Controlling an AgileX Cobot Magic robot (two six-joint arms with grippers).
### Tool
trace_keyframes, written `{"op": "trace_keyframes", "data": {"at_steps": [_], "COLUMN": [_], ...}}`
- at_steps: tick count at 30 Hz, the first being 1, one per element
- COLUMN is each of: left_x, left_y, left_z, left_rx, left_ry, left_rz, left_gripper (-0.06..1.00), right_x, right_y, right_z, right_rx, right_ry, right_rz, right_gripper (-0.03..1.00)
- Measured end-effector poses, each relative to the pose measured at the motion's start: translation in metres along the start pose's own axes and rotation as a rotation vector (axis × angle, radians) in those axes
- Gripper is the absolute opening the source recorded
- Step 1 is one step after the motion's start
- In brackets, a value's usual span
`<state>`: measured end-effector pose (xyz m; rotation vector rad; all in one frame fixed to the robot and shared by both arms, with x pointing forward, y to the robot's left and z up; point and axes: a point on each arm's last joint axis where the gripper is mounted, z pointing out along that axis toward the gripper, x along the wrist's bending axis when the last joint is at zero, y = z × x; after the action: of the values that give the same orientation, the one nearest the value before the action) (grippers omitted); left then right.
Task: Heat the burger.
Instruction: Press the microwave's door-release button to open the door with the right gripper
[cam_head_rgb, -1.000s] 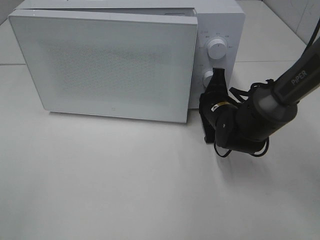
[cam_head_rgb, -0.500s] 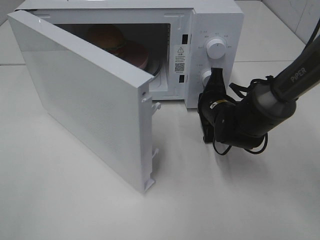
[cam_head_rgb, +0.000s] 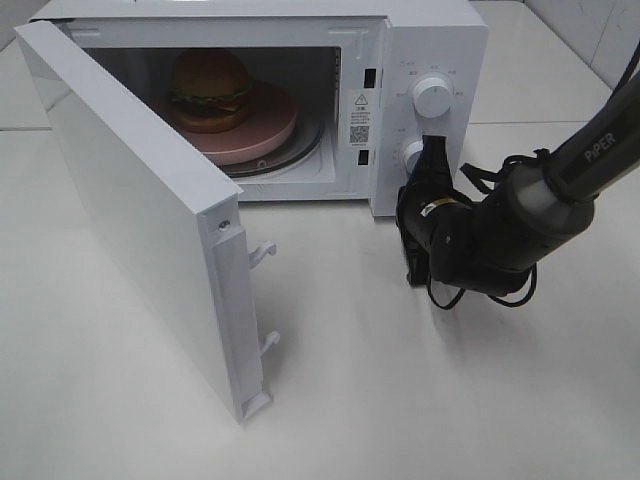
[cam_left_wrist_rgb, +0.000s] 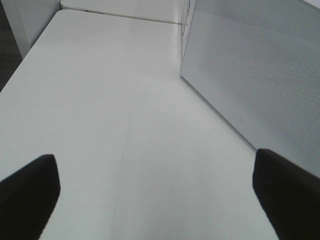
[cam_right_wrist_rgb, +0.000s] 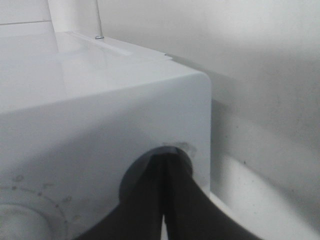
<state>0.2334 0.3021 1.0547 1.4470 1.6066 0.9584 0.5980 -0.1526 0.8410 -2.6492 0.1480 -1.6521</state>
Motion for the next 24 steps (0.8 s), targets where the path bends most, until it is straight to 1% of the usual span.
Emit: {"op": "trace_keyframes", "data": {"at_steps": [7,8,11,18,24], "left_x": [0.0,0.0,0.0,0.0,0.0], "left_y": [0.0,0.0,0.0,0.0,0.0], "left_z": [0.0,0.0,0.0,0.0,0.0], "left_rx": [0.0,0.0,0.0,0.0,0.0], "left_ry": [0.0,0.0,0.0,0.0,0.0], "left_rz": [0.0,0.0,0.0,0.0,0.0], "left_gripper": [0.99,0.99,0.99,0.99,0.99], "right_x": [0.007,0.009,0.011,0.014,0.017], "right_y": [0.002,0.003,0.004,0.006,0.008], "right_z": [-0.004,-0.005,-0.008,-0.016,-0.035], "right_rx": [0.02,0.03,0.047,0.068,0.1], "right_ry": [-0.039,-0.056,-0.068,-0.065,-0.057], "right_rz": [-0.002,-0.01,-0.033,-0.079,-0.156], "right_gripper": [0.0,0.0,0.0,0.0,0.0]}}
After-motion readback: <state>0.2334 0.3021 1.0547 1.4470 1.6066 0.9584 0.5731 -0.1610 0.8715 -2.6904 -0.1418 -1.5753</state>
